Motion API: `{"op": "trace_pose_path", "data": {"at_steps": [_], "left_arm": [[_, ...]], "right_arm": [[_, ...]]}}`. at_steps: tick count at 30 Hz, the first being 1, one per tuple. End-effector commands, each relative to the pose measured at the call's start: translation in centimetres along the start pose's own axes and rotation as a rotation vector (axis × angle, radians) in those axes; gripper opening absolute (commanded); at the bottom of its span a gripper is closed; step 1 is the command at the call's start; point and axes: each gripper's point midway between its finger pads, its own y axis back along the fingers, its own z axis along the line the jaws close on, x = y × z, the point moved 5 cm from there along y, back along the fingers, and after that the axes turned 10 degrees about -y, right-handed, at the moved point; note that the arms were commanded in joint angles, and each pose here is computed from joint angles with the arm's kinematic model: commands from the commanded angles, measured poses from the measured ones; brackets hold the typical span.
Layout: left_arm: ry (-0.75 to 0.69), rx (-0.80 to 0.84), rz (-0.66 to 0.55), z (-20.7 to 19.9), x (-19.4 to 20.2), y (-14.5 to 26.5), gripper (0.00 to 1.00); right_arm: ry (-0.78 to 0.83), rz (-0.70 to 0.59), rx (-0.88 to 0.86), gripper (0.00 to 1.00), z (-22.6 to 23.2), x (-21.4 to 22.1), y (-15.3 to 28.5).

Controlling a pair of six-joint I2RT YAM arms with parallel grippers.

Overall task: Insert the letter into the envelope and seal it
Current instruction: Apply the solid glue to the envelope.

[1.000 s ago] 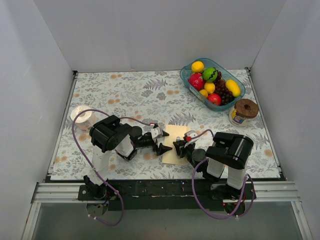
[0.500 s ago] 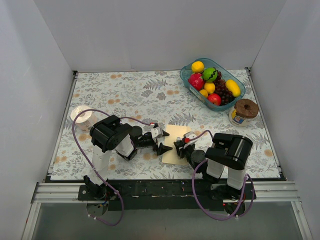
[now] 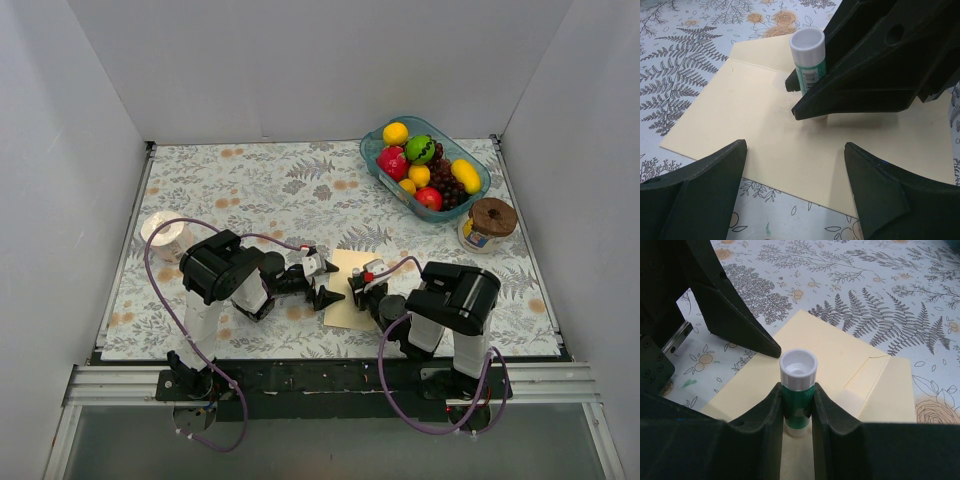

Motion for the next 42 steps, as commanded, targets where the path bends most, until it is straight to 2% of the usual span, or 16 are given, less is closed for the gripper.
{"op": "trace_pose_path", "data": {"at_steps": [1, 9, 31, 42], "left_arm": [[0.25, -0.035, 0.314, -2.9, 7.7, 3.1, 0.79], [0.253, -0.036, 0.312, -2.8, 7.7, 3.1, 0.79], [0.265, -0.045, 0.32, -2.7, 7.8, 3.0, 0.78], [0.269, -0.044, 0.326, -2.6, 7.9, 3.0, 0.78]], "right_arm": [[-0.035, -0.132, -0.032, 0.01, 0.0, -1.8, -0.1], [-0.04, -0.13, -0.054, 0.01, 0.3, -1.9, -0.1], [-0.118, -0.004, -0.154, 0.01, 1.3, 0.6, 3.0], [-0.13, 0.049, -0.131, 0.01, 0.3, 1.6, 5.1]]}}
